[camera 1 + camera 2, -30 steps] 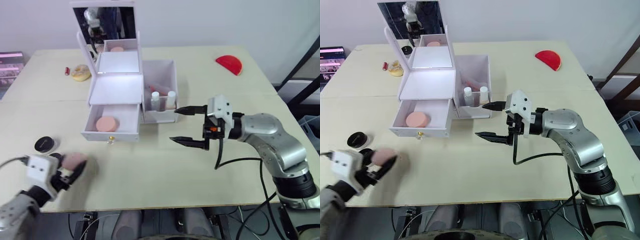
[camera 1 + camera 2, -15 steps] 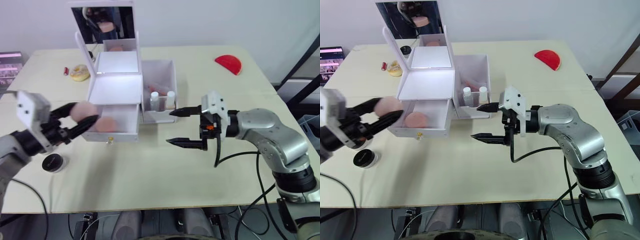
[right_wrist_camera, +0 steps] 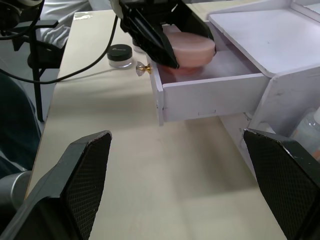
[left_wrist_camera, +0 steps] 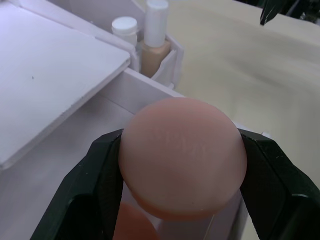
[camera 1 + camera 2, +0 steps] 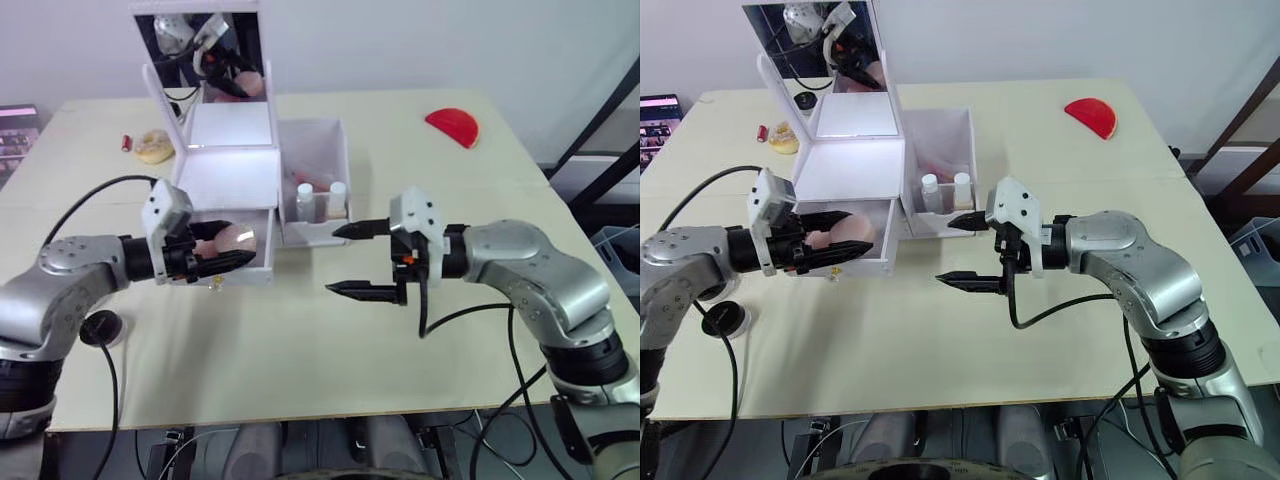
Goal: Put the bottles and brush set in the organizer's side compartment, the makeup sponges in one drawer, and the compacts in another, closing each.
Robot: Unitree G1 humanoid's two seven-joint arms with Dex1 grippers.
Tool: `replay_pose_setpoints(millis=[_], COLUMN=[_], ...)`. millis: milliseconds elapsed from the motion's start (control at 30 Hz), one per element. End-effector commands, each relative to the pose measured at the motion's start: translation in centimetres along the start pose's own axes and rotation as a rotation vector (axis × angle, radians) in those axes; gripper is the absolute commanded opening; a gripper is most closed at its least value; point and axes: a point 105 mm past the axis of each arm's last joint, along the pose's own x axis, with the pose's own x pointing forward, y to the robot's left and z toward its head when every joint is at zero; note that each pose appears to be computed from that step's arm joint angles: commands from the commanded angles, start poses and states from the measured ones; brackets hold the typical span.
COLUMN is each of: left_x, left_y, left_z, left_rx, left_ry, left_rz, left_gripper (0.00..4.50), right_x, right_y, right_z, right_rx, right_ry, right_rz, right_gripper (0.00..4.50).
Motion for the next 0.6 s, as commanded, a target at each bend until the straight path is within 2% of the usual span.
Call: replay_pose_setpoints(millis=[33, 333, 400, 467, 600], left_x=[-0.07, 0.13, 0.14, 0.16, 0.05], left_y=[0.06, 0.14, 0.21, 0.27, 0.54], left_z=[0.84, 0.94, 1.03, 1.17, 1.49], left_rx=[0.039, 0.044, 0.043, 0.043, 0.047], left_ry=[-0.022, -0.032, -0.039, -0.046, -0.053], left_rz=[-0.010, -0.007, -0.002, 0.002, 0.016], left_gripper=[2.68, 2.68, 3.71, 4.43, 4.43], right_x=[-0.39, -0.35, -0.37, -0.38, -0.35], right_y=[0.20, 0.31, 0.29, 0.29, 0.27], right_z=[1.15, 0.98, 0.94, 0.89, 0.86], right_rx=[-0.050, -0.048, -0.048, -0.047, -0.046], right_ry=[-0.022, -0.023, -0.022, -0.022, -0.023], right_rz=[-0.023, -0.038, -0.041, -0.042, -0.045], right_gripper=[4.50, 4.50, 4.50, 4.50, 4.50])
